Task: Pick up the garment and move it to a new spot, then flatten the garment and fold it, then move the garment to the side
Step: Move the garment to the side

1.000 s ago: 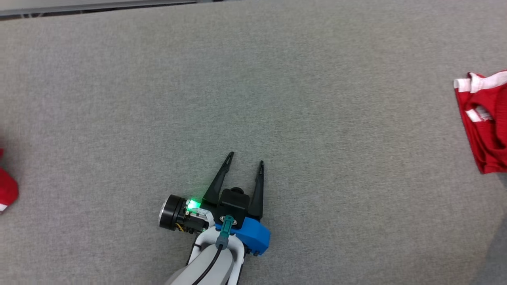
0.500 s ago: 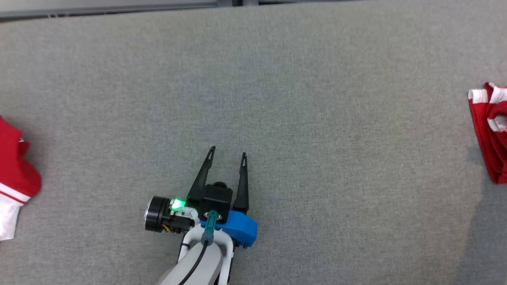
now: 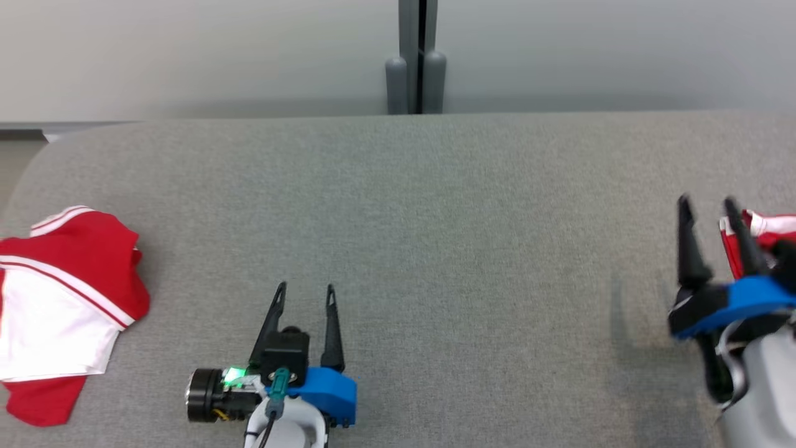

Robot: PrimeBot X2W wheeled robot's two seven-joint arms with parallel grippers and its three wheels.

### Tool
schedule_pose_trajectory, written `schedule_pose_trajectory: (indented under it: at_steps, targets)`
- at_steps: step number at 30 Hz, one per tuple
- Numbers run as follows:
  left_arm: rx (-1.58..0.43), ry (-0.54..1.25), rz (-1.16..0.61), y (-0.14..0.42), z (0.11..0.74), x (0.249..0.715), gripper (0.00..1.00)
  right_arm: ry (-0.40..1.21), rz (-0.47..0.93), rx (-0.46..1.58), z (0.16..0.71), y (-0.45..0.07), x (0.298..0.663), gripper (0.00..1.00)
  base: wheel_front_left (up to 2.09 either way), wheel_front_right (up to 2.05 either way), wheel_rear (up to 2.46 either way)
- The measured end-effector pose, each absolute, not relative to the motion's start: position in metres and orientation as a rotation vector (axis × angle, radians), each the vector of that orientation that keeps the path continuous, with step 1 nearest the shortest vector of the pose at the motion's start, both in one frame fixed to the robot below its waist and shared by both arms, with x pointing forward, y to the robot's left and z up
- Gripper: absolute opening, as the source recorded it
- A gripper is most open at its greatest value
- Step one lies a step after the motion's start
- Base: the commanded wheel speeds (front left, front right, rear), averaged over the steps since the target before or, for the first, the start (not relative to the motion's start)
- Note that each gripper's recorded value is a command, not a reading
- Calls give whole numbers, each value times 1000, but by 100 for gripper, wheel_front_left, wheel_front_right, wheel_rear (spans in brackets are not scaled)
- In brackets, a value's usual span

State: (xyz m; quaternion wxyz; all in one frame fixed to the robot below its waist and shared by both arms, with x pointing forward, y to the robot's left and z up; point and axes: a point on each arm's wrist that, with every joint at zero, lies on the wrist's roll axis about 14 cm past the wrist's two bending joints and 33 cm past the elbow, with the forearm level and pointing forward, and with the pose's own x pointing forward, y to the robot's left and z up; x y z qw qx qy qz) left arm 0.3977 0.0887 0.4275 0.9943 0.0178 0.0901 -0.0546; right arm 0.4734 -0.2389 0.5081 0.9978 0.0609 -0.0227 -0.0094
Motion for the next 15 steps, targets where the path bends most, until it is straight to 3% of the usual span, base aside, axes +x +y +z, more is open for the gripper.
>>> schedule_pose_trajectory:
  at_steps: [8, 15]
  targets:
    - [27, 193, -11, 125, 427, 369, 100, 67, 86, 154, 469, -179, 425, 100, 0, 0, 0]
    - [19, 185, 29, 141, 429, 353, 100, 54, 114, 165, 473, -160, 403, 100, 0, 0, 0]
